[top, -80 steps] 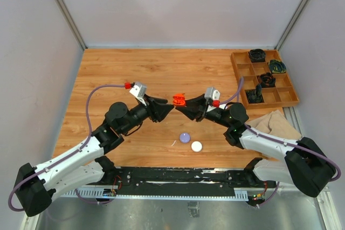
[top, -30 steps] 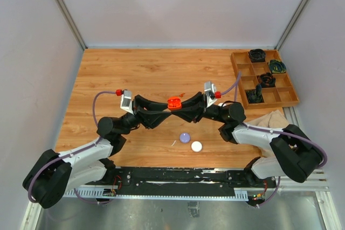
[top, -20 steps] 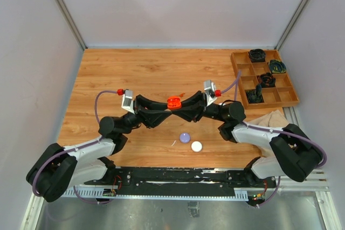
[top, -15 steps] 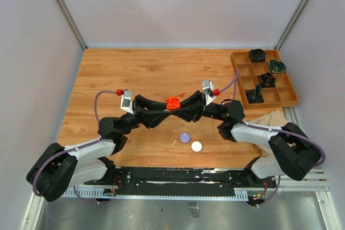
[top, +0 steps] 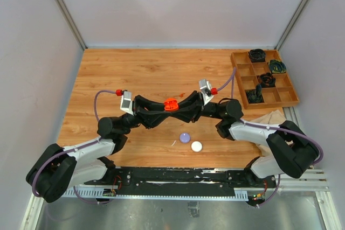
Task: Insert the wireless bluetooth earbuds into the charging case
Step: Place the earbud in the charging case.
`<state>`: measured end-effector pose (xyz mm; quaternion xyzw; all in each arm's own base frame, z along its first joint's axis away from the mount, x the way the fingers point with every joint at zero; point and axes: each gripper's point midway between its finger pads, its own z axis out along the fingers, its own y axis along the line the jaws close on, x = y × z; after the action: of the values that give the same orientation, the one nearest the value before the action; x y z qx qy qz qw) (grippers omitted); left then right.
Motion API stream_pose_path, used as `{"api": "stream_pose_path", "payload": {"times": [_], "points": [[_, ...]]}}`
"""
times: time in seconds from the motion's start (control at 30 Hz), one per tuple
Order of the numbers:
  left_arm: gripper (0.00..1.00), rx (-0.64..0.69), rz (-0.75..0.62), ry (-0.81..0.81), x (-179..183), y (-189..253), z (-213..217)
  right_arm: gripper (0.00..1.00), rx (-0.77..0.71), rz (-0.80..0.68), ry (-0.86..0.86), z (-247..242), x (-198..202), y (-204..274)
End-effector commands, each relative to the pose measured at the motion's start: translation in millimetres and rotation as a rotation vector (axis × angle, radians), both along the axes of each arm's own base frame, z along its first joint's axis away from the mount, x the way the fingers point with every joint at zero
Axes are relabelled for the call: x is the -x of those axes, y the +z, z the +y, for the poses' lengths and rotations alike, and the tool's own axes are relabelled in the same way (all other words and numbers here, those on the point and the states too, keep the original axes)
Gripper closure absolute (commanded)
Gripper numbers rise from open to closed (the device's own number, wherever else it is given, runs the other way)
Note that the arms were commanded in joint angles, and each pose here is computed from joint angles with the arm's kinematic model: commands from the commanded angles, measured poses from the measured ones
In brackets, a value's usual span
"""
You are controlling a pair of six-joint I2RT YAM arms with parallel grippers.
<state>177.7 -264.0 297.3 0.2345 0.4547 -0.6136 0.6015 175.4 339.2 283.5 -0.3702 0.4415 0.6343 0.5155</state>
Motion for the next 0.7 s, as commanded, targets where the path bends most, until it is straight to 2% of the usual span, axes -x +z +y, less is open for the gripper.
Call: {"api": "stream_pose_path", "payload": {"times": [0.0, 0.23, 0.3, 0.53, 0.67], "points": [[0.59, 0.026, -0.067, -0.017, 6.1, 14.6, 0.7, 0.95, -0.036, -0.062, 0.066, 4.8, 12.9, 15.6], [0.66, 0.033, -0.045, -0.025, 5.5, 11.7, 0.3, 0.93, -0.032, -0.062, 0.064, 5.4, 12.7, 12.8], [0.73, 0.037, -0.038, -0.022, 5.4, 10.6, 1.1, 0.9, -0.031, -0.065, 0.056, 4.8, 11.9, 11.6], [0.9, 0.052, 0.012, 0.018, 0.3, 6.4, 6.4, 0.72, -0.023, -0.064, 0.02, -1.7, 4.4, 9.2], [0.99, 0.058, 0.046, 0.075, -6.2, 3.9, 12.8, 0.58, 0.008, -0.056, -0.006, -6.3, -2.8, 4.0]]}}
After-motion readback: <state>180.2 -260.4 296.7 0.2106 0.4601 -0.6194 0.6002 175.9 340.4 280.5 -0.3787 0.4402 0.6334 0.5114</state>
